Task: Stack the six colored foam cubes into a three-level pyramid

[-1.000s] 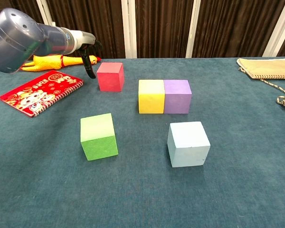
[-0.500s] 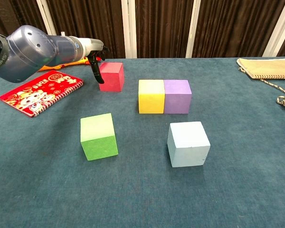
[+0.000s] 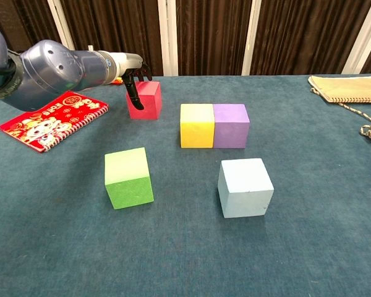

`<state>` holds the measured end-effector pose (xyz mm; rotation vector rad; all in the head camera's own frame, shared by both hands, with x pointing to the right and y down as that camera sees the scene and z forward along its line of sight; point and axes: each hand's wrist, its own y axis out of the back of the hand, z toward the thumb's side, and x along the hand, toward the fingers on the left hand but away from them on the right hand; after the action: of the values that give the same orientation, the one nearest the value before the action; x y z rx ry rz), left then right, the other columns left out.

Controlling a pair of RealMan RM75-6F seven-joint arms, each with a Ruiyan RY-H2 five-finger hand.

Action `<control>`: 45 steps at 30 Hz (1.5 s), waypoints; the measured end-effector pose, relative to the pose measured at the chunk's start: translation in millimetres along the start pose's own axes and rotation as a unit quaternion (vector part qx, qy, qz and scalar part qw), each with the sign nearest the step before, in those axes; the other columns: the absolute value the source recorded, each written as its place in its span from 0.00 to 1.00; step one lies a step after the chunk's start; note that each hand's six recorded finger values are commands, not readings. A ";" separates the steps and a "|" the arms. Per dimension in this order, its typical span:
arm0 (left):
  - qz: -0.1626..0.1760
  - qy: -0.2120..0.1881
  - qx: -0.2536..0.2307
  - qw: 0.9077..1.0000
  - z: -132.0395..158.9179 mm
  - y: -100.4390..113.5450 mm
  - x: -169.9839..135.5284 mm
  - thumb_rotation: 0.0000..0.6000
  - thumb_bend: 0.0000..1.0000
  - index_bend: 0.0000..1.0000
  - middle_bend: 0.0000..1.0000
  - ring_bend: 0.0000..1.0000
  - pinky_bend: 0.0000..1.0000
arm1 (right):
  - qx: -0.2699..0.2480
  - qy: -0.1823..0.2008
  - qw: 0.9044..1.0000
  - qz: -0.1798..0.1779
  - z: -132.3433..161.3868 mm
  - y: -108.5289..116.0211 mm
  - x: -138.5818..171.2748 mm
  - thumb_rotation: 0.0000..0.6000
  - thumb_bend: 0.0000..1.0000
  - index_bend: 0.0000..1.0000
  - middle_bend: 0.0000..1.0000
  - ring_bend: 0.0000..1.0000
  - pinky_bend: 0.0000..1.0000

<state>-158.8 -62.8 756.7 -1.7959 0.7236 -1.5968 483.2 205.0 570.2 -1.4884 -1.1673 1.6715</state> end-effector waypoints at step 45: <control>0.008 -0.056 0.000 0.998 25.6 29.2 -18.0 1.00 0.39 0.36 0.38 0.00 0.00 | -0.013 -0.011 1.000 0.002 -7.6 2.7 -0.9 1.00 0.18 0.18 0.10 0.08 0.02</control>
<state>-135.4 -66.1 721.0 -1.8580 0.6842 -1.4725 491.1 204.6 568.3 -1.4926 -1.2031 1.6866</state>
